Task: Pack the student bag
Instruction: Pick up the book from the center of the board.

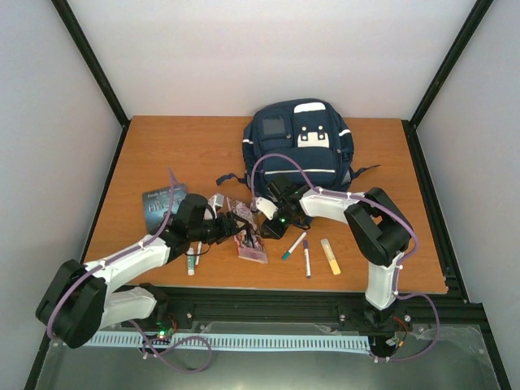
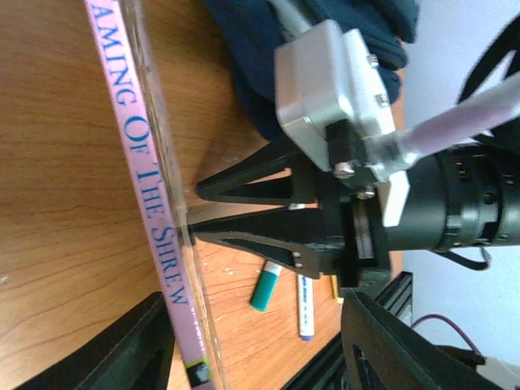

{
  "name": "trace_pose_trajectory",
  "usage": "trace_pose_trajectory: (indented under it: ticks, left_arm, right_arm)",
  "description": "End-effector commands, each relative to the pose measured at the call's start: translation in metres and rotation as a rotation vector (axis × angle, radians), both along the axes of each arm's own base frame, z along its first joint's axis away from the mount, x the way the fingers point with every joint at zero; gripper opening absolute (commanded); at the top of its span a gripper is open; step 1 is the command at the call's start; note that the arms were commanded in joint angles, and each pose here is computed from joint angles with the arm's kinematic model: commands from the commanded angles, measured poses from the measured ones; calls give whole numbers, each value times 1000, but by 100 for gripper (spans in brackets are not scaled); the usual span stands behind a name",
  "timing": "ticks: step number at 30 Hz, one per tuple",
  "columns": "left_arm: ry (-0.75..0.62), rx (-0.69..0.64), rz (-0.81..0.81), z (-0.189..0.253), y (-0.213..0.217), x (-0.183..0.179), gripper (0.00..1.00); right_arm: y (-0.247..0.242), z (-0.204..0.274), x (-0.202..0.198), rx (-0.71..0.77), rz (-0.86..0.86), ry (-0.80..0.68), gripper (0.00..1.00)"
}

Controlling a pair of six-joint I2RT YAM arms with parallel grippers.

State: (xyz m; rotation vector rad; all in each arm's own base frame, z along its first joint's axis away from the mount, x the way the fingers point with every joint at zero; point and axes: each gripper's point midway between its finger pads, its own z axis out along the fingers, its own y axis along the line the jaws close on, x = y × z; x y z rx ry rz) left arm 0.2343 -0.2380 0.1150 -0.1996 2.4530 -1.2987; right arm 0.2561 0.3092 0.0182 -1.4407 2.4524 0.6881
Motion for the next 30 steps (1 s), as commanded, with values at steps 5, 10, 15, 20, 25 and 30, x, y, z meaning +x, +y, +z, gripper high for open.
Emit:
trace_pose_trajectory:
  ticks: [5, 10, 15, 20, 25, 30]
  left_arm:
    - [35, 104, 65, -4, 16, 0, 46]
    - [30, 121, 71, -8, 19, 0, 28]
    - [36, 140, 72, -12, 21, -1, 13]
    - [-16, 186, 61, 10, 28, -2, 1]
    - [-139, 204, 14, 60, 30, -1, 1]
    - [-261, 186, -65, 114, 21, -1, 1]
  right_arm:
    - [-30, -48, -18, -178, -6, 62, 27]
    - [-30, -46, -17, -177, -8, 54, 28]
    - [-29, -40, -13, -172, -11, 27, 29]
    - [-26, 8, 4, -118, -29, -97, 33]
    - [-32, 83, 19, 27, -81, -204, 49]
    - [-69, 162, 36, 210, -199, -306, 70]
